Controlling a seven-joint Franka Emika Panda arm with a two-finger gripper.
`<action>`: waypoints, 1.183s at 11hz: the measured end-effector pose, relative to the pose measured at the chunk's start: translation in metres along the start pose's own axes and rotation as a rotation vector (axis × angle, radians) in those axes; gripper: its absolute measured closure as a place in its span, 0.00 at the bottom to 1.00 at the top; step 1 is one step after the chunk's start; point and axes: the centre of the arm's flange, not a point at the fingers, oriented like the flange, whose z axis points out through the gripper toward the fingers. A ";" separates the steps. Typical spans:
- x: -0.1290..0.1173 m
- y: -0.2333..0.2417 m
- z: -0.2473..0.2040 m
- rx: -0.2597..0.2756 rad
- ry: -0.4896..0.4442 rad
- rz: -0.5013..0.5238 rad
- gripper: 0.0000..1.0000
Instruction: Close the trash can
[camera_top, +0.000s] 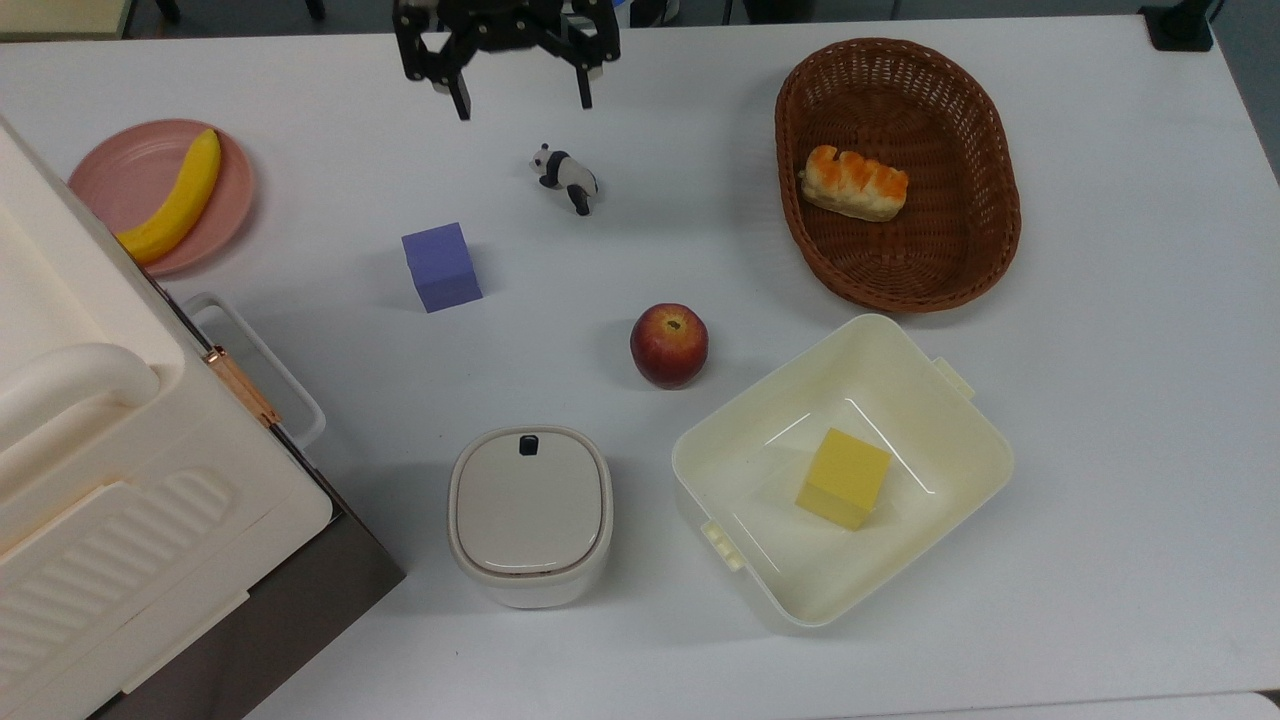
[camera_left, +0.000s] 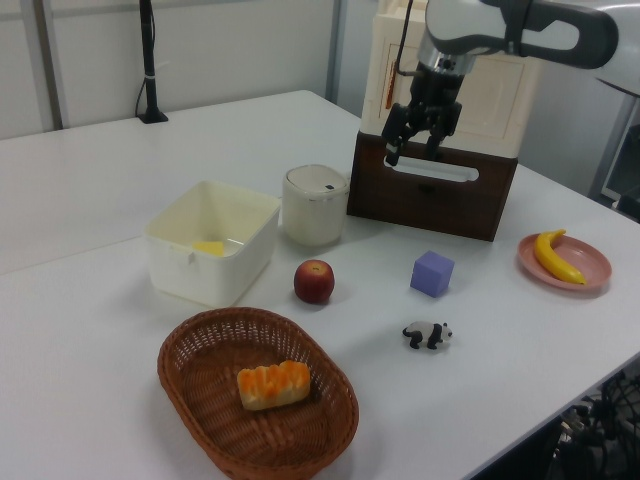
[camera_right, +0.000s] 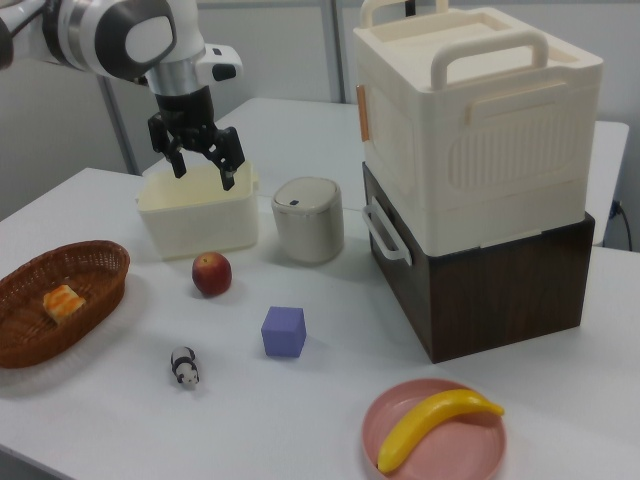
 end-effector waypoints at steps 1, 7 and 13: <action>-0.004 0.003 -0.006 0.000 -0.001 0.006 0.00; -0.009 0.012 -0.017 0.000 0.008 0.031 0.00; -0.011 0.010 -0.014 0.005 -0.010 0.035 0.00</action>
